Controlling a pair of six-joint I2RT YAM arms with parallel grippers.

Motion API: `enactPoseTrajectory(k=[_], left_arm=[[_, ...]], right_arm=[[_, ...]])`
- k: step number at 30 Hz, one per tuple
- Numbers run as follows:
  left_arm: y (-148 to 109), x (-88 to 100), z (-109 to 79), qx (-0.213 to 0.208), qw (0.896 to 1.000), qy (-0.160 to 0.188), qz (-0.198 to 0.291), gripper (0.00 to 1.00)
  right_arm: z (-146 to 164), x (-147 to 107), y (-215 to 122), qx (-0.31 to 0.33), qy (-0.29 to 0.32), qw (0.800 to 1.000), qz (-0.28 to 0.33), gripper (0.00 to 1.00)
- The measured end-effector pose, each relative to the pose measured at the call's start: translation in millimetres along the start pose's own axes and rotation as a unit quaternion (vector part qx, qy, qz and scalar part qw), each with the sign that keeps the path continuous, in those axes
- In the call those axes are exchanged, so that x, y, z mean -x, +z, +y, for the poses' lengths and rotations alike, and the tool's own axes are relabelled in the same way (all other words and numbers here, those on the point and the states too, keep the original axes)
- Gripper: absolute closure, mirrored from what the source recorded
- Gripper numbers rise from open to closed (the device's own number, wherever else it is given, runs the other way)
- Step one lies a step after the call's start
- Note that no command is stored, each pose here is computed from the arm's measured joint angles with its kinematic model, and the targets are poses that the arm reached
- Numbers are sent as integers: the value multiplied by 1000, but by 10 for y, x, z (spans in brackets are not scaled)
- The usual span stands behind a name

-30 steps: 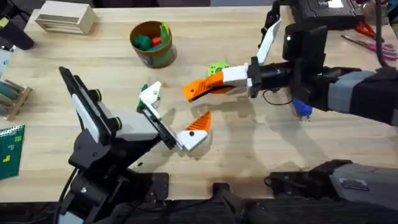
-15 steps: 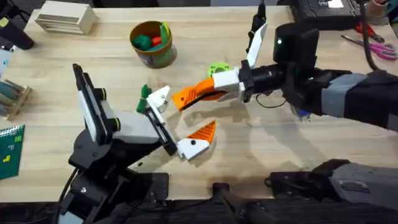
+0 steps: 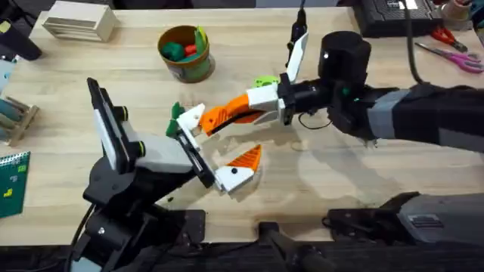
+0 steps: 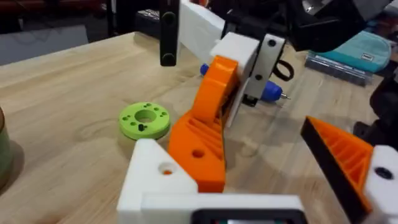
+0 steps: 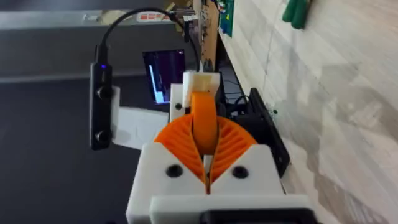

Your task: Pick up the gripper from the table and insert it into the empty holder that is missing its gripper. Then pick up a screw, insert it into the mounting hole, and use the screwdriver to tighten it. Finally, clean up the table by picking up the vegetable and placing it into the bucket.

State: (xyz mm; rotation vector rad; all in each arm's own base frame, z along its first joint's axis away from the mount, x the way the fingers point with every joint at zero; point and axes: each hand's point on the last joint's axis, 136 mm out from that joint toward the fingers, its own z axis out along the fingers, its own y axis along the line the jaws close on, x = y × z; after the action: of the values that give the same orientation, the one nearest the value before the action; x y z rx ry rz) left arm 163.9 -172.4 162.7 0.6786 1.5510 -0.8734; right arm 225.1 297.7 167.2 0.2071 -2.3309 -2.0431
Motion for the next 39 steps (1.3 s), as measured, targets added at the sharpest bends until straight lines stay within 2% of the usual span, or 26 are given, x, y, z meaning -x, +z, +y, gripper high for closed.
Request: enactPoseTrajectory(k=[10, 18, 31, 39], left_arm=[[2, -6, 9, 2, 1000, -9, 1, 14], [-9, 10, 134, 36, 999, -13, -4, 14], [-13, 16, 177, 48, 999, -17, -6, 14], [-13, 17, 178, 48, 999, -15, -6, 14]], right_arm=[[-9, 112, 224, 2, 18, 999, 29, 986], [-11, 217, 416, 4, 15, 999, 46, 986], [-14, 249, 452, 4, 15, 999, 47, 986], [0, 237, 470, 6, 9, 999, 50, 858]])
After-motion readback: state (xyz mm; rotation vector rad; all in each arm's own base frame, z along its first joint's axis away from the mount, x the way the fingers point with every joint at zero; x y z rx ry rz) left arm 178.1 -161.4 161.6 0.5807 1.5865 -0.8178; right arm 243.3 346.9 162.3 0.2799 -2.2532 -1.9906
